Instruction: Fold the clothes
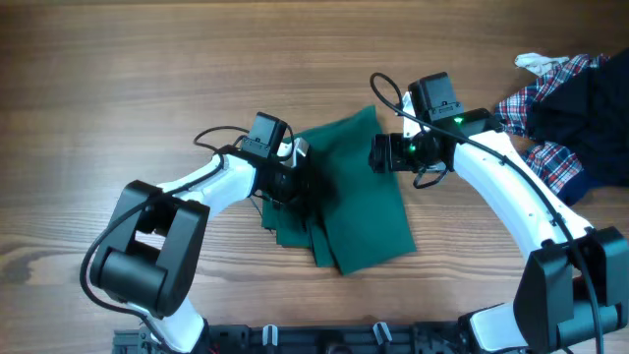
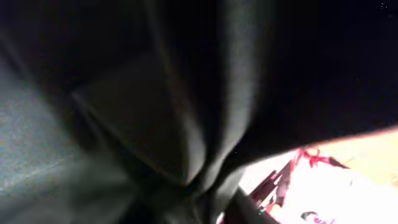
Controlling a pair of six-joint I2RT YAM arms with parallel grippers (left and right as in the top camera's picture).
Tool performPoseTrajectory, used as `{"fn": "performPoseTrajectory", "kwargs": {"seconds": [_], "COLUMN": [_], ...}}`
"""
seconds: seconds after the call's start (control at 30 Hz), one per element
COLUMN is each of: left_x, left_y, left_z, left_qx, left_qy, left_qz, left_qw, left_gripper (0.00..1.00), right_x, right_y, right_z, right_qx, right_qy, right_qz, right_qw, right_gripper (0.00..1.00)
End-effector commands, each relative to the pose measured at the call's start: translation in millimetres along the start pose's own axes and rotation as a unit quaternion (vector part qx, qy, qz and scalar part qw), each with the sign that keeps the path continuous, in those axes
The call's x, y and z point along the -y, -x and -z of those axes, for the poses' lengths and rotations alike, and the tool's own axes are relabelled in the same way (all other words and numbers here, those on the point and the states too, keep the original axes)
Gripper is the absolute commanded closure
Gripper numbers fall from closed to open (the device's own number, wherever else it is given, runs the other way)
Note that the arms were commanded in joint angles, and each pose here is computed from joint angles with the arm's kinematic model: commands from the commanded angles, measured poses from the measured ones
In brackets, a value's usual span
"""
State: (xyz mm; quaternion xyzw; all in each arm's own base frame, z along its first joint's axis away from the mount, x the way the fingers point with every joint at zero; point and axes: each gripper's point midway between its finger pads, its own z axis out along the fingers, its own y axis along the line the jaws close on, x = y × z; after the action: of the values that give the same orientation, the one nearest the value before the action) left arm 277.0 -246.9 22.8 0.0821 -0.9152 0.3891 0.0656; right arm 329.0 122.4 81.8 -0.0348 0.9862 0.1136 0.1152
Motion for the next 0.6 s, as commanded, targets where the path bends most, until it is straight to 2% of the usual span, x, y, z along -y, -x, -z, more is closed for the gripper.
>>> {"fn": "performPoseTrajectory", "kwargs": {"seconds": [0.0, 0.03, 0.37, 0.57], "left_x": [-0.9, -0.3, 39.7, 40.4], "left_y": [0.4, 0.4, -2.9, -5.0], "left_z": [-3.0, -2.5, 33.0, 38.8], "left_qx": [-0.003, -0.003, 0.034, 0.038], "left_qy": [0.001, 0.001, -0.026, -0.016], "left_qz": [0.0, -0.001, -0.043, -0.043], "left_qw": [1.0, 1.0, 0.998, 0.998], "left_gripper": [0.93, 0.96, 0.96, 0.96], "right_x": [-3.6, -3.6, -2.3, -2.3], "right_y": [-3.2, -3.1, -2.5, -2.5], "right_z": [0.4, 0.4, 0.4, 0.4], "right_qx": [-0.003, -0.003, -0.002, -0.002], "right_qy": [0.008, 0.008, 0.004, 0.004], "right_qz": [0.011, 0.011, 0.011, 0.012], "right_qw": [1.0, 1.0, 1.0, 1.0], "right_gripper": [0.0, 0.0, 0.0, 0.0]}}
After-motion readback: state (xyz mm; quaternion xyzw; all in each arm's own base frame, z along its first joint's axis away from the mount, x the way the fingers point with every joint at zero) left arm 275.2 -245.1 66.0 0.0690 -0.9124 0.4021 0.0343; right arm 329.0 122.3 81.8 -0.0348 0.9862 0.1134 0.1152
